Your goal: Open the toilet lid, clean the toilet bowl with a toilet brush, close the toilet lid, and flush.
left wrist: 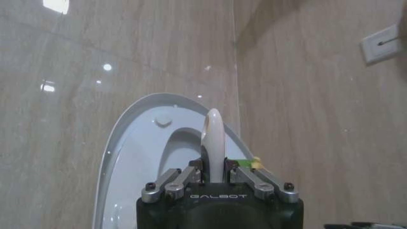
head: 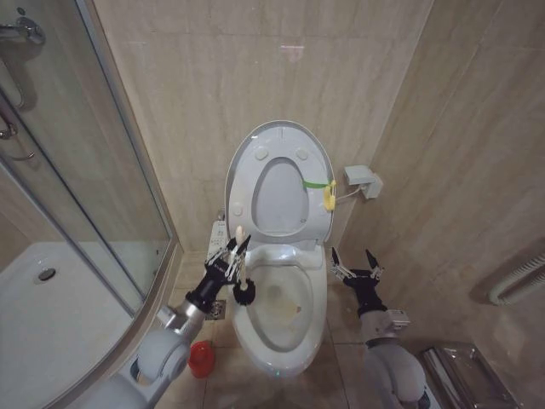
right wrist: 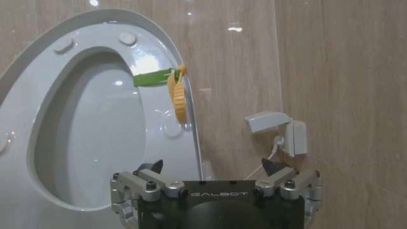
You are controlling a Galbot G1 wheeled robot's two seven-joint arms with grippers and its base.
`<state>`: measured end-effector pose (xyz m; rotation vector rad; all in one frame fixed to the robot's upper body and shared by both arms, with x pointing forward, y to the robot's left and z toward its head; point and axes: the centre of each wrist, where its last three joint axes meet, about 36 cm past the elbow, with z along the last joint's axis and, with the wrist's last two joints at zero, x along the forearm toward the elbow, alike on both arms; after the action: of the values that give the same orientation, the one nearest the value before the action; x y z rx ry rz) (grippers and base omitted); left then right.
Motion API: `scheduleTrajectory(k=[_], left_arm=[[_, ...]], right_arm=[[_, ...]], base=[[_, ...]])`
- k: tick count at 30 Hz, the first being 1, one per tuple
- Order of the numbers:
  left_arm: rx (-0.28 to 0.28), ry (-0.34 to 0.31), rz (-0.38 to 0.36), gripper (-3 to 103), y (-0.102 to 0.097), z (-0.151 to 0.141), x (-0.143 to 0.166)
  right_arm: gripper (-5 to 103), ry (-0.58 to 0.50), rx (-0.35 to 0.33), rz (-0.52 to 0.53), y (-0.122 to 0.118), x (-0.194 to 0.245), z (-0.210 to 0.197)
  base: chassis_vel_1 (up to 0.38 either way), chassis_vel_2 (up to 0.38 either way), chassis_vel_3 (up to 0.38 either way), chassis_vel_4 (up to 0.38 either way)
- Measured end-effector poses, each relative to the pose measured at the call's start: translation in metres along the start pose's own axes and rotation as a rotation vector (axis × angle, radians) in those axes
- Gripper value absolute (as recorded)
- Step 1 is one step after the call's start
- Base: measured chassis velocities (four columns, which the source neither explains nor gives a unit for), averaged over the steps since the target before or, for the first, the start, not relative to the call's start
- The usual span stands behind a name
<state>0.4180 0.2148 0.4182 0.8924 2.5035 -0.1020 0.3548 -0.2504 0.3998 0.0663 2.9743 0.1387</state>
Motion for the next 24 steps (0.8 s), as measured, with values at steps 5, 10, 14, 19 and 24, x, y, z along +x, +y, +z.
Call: scheduleTrajectory(k=[5, 10, 14, 19, 24], left_arm=[[0.012, -0.009, 0.004, 20, 0.003, 0.017, -0.021], [0.051, -0.009, 0.025, 20, -0.011, 0.036, -0.032], [0.070, 0.006, 0.049, 20, -0.019, 0.057, -0.038], [0.081, 0.034, 0.075, 20, -0.023, 0.087, -0.042], [0.085, 0.072, 0.107, 20, -0.030, 0.122, -0.044]], right_arm=[[100, 0.000, 0.000, 0.000, 0.000, 0.000, 0.000], [100, 0.000, 0.000, 0.000, 0.000, 0.000, 0.000], [100, 0.000, 0.000, 0.000, 0.000, 0.000, 0.000], [100, 0.000, 0.000, 0.000, 0.000, 0.000, 0.000], [100, 0.000, 0.000, 0.000, 0.000, 0.000, 0.000]], base=[[-0.079, 0.060, 0.063, -0.052], [0.000, 0.000, 0.000, 0.000], [0.000, 0.000, 0.000, 0.000], [0.000, 0.000, 0.000, 0.000], [0.000, 0.000, 0.000, 0.000]])
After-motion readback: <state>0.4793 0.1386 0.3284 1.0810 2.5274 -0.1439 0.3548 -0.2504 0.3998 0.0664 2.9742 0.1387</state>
